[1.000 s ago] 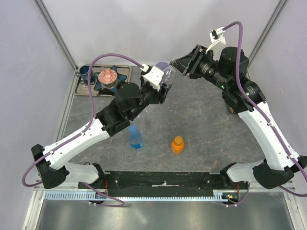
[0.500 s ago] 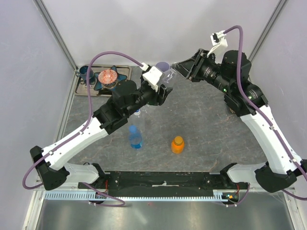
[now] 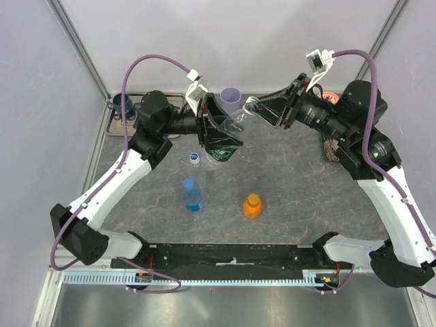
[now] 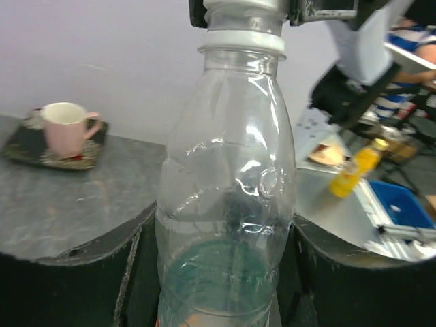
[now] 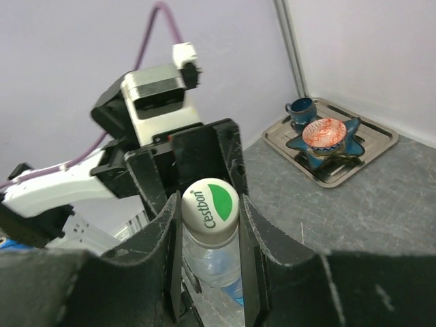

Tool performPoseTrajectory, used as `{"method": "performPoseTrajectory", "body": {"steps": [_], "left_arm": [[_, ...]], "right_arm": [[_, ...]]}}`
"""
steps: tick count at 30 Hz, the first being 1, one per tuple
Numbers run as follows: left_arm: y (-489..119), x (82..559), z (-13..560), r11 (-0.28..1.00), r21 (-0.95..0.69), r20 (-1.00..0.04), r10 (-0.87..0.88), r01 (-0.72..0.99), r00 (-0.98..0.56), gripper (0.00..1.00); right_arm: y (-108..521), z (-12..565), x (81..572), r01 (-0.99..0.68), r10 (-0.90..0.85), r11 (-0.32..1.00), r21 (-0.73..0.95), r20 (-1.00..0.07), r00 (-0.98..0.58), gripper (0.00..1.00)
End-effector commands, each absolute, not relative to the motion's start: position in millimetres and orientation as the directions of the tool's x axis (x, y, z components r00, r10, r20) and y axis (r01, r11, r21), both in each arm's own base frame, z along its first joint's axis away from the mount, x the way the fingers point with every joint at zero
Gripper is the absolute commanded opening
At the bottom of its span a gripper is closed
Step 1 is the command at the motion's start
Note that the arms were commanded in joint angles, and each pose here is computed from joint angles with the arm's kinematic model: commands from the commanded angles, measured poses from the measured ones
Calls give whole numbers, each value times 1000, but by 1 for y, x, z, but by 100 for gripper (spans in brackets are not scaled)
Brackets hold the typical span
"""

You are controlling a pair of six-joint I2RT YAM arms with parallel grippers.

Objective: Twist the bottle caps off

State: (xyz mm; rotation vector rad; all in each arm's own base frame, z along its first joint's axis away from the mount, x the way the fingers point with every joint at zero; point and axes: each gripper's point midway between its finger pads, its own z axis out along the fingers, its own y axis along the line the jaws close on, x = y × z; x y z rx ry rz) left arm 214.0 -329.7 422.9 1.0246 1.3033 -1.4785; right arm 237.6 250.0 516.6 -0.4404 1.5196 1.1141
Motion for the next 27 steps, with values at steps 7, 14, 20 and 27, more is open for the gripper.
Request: {"method": "performPoseTrajectory", "body": {"steps": [7,14,20,27], "left_arm": [[-318,159,435,-445,-313,-943,42,839,-329,45],[-321,164,431,-491,-364,-923,74,792,-378,45],[-324,172,432,-483,-367,-918,51,795,-393,46],[-327,177,431,-445,-378,-917,58,812,-395,47]], "right_arm": [[267,543,165,-963,259,153,221,-950,-176,0],[268,543,121,-993,225,-11,118,-967,-117,0],[236,582,163,-928,404,339,152,-915,-2,0],[177,594,211,-683,504,654,325,-861,72,0]]}}
